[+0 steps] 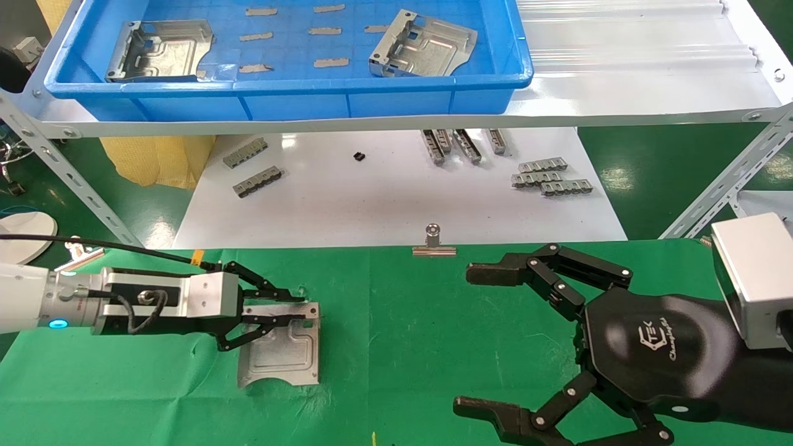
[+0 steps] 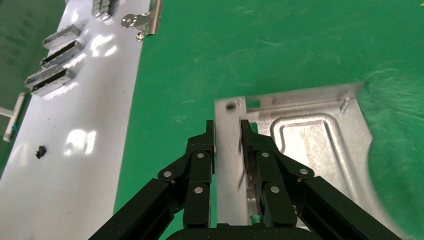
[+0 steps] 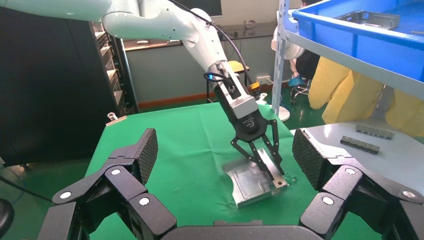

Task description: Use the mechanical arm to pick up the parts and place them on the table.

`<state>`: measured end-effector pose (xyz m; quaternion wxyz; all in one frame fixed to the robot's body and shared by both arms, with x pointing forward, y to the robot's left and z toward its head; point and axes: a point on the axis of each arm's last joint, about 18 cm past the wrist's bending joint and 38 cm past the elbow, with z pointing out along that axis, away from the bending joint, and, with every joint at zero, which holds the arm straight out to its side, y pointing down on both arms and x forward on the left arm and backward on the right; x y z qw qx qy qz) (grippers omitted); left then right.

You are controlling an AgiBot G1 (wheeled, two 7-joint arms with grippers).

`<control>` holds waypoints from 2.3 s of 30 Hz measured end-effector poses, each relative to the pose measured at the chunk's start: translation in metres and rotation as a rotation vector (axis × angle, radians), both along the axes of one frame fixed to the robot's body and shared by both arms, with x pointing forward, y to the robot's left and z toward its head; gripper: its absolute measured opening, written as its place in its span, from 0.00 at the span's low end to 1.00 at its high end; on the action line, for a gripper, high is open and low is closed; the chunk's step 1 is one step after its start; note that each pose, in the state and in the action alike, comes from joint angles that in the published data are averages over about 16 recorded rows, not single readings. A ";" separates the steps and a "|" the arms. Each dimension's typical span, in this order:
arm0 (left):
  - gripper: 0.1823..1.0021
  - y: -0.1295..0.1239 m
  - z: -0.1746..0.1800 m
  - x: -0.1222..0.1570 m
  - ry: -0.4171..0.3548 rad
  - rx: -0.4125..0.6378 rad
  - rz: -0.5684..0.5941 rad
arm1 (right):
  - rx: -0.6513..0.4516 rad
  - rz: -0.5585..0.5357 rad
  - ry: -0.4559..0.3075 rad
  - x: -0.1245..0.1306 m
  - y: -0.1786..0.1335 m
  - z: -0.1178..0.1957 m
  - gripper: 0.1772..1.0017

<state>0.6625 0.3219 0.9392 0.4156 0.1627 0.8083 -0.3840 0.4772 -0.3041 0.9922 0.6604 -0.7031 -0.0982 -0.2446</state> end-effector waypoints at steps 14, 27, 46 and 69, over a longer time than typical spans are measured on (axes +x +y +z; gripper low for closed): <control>0.32 0.009 -0.007 -0.014 0.158 -0.197 0.022 | 0.000 0.000 0.000 0.000 0.000 0.000 1.00; 0.66 0.021 -0.013 -0.019 0.255 -0.344 0.071 | 0.000 0.000 0.000 0.000 0.000 0.000 1.00; 0.97 0.014 0.003 -0.036 0.244 -0.440 -0.010 | 0.000 0.000 0.000 0.000 0.000 0.000 1.00; 1.00 0.002 0.034 -0.097 0.260 -0.544 -0.153 | 0.000 0.000 0.000 0.000 0.000 0.000 1.00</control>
